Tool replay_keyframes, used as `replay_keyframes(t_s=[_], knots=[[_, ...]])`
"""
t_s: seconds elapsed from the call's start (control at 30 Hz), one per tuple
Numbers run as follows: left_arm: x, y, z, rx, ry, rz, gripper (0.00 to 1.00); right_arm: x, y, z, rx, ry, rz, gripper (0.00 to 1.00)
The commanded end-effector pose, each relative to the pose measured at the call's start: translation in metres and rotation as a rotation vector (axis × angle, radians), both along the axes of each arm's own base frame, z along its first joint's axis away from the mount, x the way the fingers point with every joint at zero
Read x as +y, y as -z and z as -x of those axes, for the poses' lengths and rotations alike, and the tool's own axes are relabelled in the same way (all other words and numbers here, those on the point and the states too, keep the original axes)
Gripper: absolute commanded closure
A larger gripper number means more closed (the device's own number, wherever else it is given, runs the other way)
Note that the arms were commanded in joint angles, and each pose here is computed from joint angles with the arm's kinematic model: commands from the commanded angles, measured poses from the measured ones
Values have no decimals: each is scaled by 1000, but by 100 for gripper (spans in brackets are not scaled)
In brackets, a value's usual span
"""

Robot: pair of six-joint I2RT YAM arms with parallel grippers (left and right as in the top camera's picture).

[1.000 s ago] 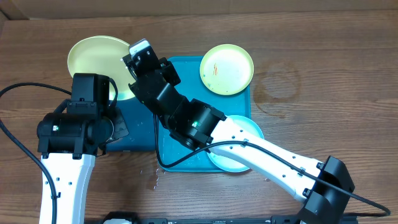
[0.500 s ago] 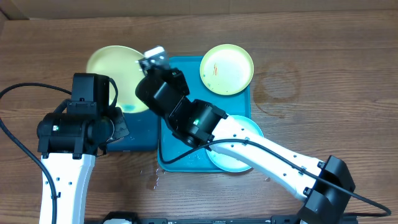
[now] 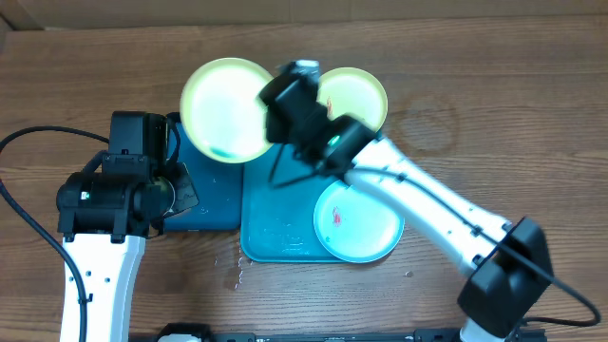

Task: Clean dirty plates on tray and stack at the side
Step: 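Carry the yellow plate right and set it on the table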

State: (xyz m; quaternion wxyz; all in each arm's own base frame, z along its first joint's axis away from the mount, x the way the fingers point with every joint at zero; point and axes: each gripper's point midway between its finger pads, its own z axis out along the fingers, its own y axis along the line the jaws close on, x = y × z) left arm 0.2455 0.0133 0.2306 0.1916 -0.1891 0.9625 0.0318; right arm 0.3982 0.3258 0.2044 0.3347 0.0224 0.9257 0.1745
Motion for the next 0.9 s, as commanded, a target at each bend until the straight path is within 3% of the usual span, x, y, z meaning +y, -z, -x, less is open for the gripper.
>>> replay_keyframes(t_s=[0.0, 0.13, 0.37, 0.57, 0.67, 0.87], knots=[[-8, -1, -3, -7, 44, 23, 96, -30, -37, -5, 103, -37, -209, 96], [-11, -3, -9, -32, 64, 34, 96, -88, -32, -11, 221, -18, -248, 96], [-13, -6, -23, -77, 86, 31, 96, -220, 2, -9, 400, 209, -145, 96], [-55, -5, -39, -106, 310, 189, 96, -322, 21, 16, 525, 452, -31, 96], [-70, 3, -42, -71, 344, 262, 96, -358, 31, 33, 584, 551, 8, 96], [-89, 34, -46, 51, 393, 270, 96, -383, 65, 57, 685, 628, 3, 96]])
